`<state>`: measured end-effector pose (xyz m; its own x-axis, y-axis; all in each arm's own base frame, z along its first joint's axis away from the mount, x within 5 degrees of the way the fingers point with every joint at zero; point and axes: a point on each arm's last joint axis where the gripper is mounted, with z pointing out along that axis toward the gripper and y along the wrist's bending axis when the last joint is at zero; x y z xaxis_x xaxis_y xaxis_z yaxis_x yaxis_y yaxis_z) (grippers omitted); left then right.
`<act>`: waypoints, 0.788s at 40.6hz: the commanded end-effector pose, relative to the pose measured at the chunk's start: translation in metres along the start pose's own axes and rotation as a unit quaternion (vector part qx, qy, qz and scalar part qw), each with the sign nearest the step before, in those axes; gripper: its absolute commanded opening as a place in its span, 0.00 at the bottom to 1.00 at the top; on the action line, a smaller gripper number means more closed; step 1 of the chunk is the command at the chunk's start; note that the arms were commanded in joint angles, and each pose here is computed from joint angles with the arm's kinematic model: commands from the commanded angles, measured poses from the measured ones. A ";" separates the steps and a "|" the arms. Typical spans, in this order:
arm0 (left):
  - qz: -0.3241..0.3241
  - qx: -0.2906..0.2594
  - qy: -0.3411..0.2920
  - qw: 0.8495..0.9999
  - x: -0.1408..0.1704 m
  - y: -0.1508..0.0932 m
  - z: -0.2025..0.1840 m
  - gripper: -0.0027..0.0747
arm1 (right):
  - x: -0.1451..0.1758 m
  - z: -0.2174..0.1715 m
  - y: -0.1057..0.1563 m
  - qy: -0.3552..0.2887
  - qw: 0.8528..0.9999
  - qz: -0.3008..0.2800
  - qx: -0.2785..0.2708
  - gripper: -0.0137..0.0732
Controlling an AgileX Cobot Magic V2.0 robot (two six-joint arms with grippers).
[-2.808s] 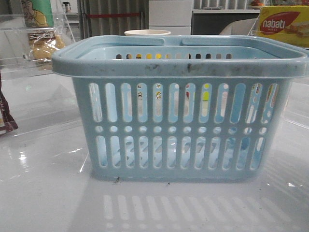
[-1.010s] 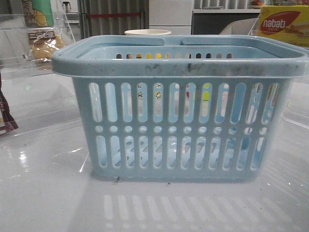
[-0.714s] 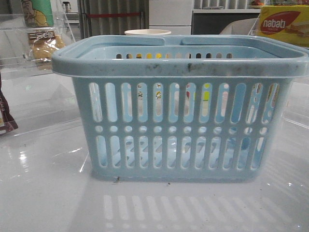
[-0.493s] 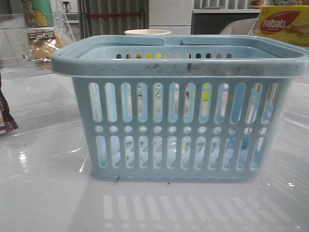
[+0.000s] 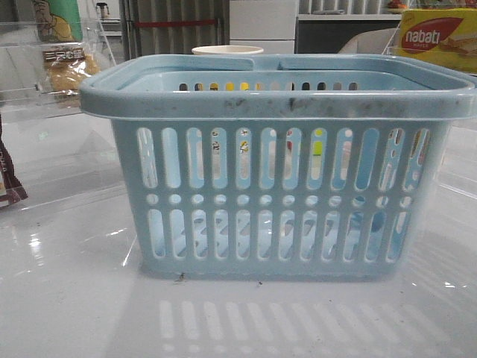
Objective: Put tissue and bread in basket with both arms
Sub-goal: 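Carry the tissue pack over the basket and release it inside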
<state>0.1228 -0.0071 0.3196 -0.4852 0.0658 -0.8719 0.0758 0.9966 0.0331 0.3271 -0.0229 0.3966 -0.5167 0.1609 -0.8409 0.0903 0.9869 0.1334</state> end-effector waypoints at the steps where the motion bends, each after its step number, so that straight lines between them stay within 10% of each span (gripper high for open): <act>1: -0.009 0.004 -0.052 0.999 -0.016 -0.001 -0.004 0.49 | -0.019 -0.047 0.034 -0.074 0.995 -0.029 -0.052 0.41; 18: -0.009 0.004 -0.052 0.999 -0.016 -0.001 -0.004 0.49 | 0.035 -0.038 0.153 0.043 0.965 -0.146 -0.213 0.41; 32: -0.009 0.004 -0.052 0.999 -0.016 -0.001 -0.004 0.49 | 0.080 0.023 0.186 0.149 0.950 -0.167 -0.218 0.56</act>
<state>0.1228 -0.0071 0.3196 -0.4852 0.0658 -0.8719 0.0758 0.9966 0.0331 0.3196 0.1711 0.3230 -0.7382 -0.2635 -0.6210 -0.4347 0.8898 0.1391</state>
